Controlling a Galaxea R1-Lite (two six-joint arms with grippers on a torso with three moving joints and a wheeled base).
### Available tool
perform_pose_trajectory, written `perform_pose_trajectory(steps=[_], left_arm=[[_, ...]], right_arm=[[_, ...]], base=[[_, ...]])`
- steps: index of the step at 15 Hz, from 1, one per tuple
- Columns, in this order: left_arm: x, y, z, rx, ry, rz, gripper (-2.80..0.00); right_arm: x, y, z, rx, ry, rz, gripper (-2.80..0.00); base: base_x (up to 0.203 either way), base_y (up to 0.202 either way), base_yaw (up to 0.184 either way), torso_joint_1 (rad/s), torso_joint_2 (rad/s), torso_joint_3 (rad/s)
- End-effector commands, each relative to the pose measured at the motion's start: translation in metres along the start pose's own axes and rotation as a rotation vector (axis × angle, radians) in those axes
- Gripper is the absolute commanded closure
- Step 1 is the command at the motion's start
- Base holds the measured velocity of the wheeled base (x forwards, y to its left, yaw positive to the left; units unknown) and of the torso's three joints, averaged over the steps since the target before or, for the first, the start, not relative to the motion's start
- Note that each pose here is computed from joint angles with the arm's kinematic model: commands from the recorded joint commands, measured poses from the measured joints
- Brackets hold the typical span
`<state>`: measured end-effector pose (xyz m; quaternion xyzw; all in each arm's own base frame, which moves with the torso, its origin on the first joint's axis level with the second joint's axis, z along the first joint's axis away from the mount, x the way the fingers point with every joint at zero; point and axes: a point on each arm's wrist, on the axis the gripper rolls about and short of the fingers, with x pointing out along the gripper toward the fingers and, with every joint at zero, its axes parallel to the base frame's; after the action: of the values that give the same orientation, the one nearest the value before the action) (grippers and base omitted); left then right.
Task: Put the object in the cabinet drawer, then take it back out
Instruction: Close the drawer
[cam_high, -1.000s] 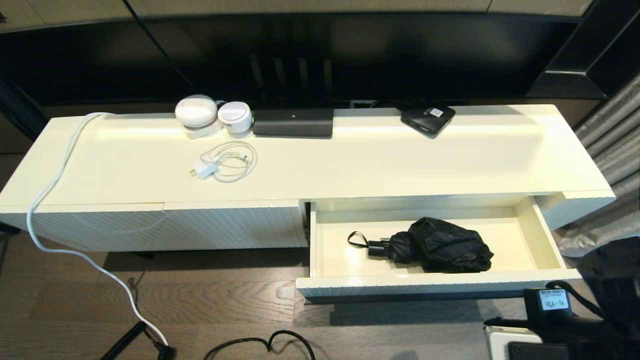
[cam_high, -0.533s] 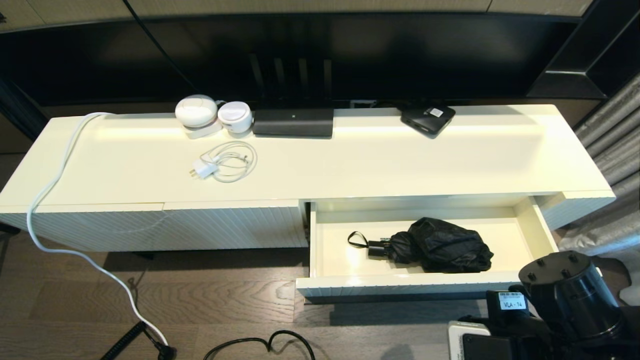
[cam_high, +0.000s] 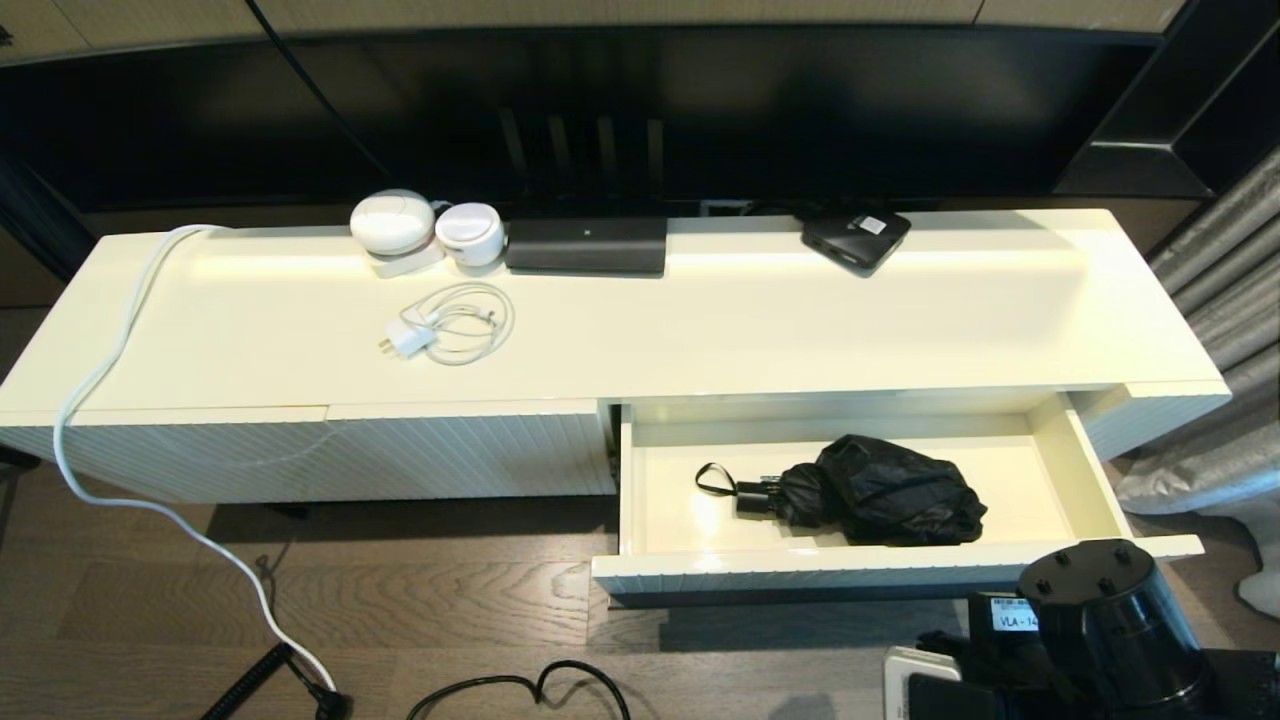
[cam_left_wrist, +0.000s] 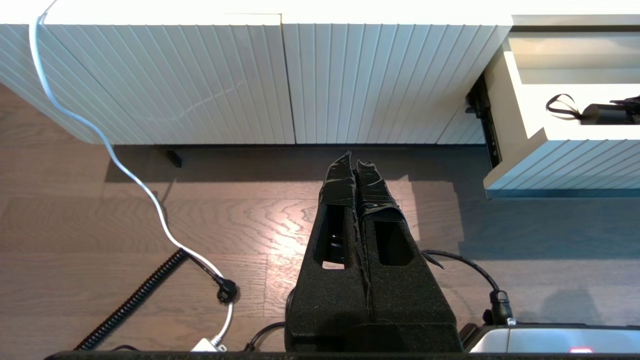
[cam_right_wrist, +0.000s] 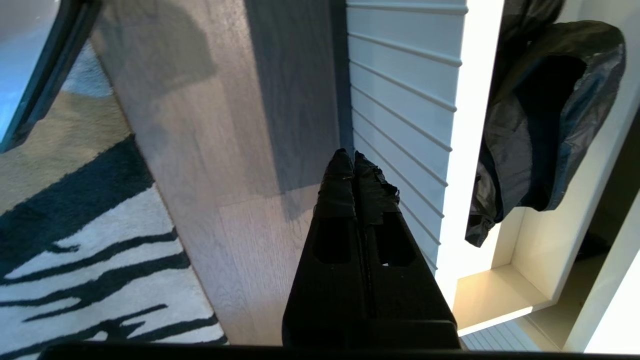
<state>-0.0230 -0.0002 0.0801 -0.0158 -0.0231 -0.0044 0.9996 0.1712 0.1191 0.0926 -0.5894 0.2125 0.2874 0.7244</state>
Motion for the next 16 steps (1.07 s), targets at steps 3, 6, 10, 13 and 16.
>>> perform_pose_trajectory(steps=[3, 6, 10, 13, 16], left_arm=[[0.0, 0.0, 0.0, 0.0, 0.0, 0.002, 0.0], [0.0, 0.0, 0.0, 0.0, 0.001, 0.001, 0.0], [0.0, 0.0, 0.0, 0.0, 0.002, 0.002, 0.0], [0.0, 0.0, 0.0, 0.0, 0.002, 0.002, 0.0], [0.0, 0.0, 0.001, 0.0, -0.001, 0.002, 0.0]], right_arm=[[0.012, 0.005, -0.002, 0.005, 0.027, -0.031, 0.0], [0.019, 0.008, -0.002, 0.01, 0.022, -0.044, 0.0], [0.034, 0.008, 0.004, 0.029, -0.004, -0.089, 0.0], [0.038, 0.008, 0.004, 0.036, -0.006, -0.097, 0.0], [0.047, 0.005, 0.006, 0.058, -0.028, -0.142, 0.0]], base=[[0.0, 0.0, 0.0, 0.0, 0.0, 0.0], [0.0, 0.0, 0.0, 0.0, 0.0, 0.0], [0.0, 0.0, 0.0, 0.0, 0.0, 0.0], [0.0, 0.0, 0.0, 0.0, 0.0, 0.0], [0.0, 0.0, 0.0, 0.0, 0.0, 0.0]])
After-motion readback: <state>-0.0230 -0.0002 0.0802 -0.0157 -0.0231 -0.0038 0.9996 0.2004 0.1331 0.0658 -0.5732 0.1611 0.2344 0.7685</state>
